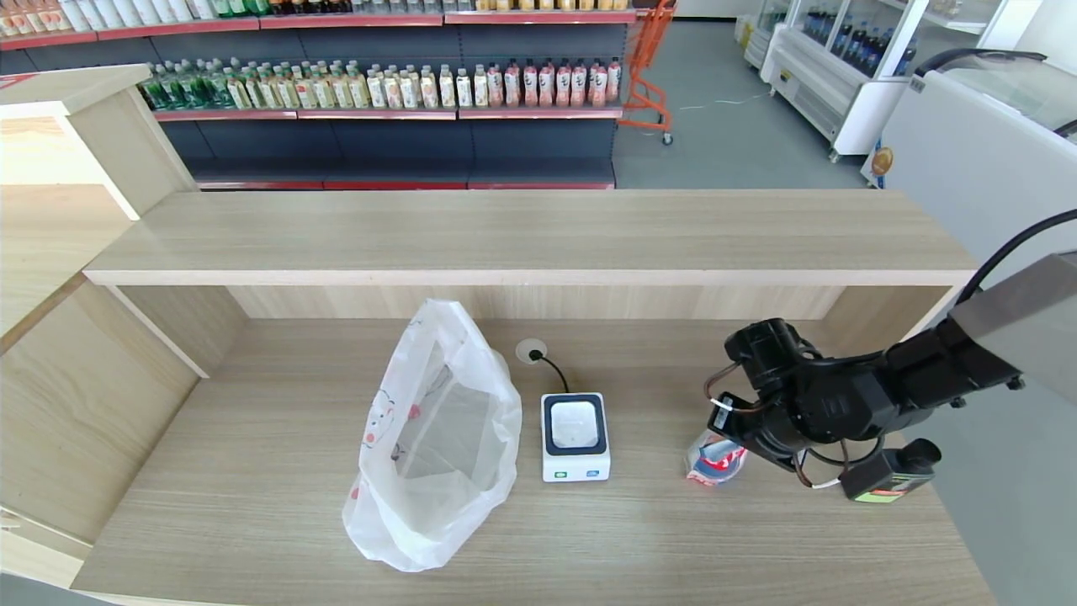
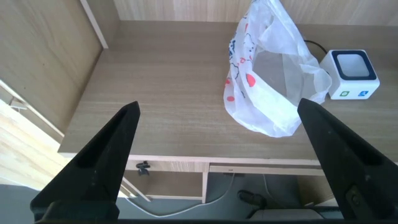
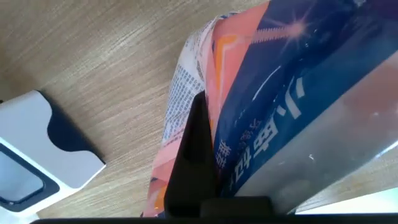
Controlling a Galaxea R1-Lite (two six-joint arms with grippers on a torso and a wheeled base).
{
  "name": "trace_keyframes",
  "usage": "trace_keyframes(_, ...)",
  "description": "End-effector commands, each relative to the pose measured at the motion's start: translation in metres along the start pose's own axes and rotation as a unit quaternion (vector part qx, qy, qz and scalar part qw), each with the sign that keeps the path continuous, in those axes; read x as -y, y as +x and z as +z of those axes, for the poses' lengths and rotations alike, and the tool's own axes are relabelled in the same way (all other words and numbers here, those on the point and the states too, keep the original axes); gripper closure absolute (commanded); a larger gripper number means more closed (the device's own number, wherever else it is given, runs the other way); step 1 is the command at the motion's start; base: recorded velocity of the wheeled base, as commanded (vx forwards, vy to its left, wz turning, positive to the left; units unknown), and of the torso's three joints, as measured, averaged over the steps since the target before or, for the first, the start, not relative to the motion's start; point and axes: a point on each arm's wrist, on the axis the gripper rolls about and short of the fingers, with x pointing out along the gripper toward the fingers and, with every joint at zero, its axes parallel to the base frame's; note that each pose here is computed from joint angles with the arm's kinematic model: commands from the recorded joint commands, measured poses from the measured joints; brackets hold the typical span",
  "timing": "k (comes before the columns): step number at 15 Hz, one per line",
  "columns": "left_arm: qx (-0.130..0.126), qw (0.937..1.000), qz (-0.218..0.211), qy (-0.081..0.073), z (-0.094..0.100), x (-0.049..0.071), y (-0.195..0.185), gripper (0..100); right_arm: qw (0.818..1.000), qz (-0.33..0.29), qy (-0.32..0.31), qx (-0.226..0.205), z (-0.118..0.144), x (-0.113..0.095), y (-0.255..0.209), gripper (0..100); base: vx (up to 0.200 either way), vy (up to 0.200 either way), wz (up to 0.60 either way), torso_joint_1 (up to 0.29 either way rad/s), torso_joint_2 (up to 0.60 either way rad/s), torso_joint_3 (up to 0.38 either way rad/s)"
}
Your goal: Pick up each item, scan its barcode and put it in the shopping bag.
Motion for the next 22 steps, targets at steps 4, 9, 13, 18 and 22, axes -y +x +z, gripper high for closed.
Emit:
trace_keyframes(4, 0.0, 1.0, 0.0, 0.0, 0.0, 0.0, 0.0, 0, 0.997, 0.066, 0.002, 0.028, 0.021, -0.003, -0.046, 100, 0.0, 0.0, 0.0, 0.0, 0.0, 0.0)
trace_keyframes(9, 0.0, 1.0, 0.0, 0.0, 0.0, 0.0, 0.0, 0, 0.915, 0.354, -0.189, 0.03, 0.045, 0.05, -0.163, 100, 0.0, 0.0, 0.0, 0.0, 0.0, 0.0)
trace_keyframes(13, 0.0, 1.0, 0.0, 0.0, 0.0, 0.0, 0.0, 0, 0.725, 0.515, -0.444, 0.105, 0.018, 0.095, -0.184, 100, 0.0, 0.0, 0.0, 0.0, 0.0, 0.0)
trace_keyframes(18, 0.0, 1.0, 0.0, 0.0, 0.0, 0.0, 0.0, 0, 0.654, 0.589, -0.464, 0.1, 0.001, 0.085, -0.204, 100, 0.0, 0.0, 0.0, 0.0, 0.0, 0.0)
trace_keyframes(22, 0.0, 1.0, 0.0, 0.0, 0.0, 0.0, 0.0, 0, 0.675, 0.601, -0.424, 0.057, -0.004, 0.086, -0.206, 100, 0.0, 0.0, 0.0, 0.0, 0.0, 0.0)
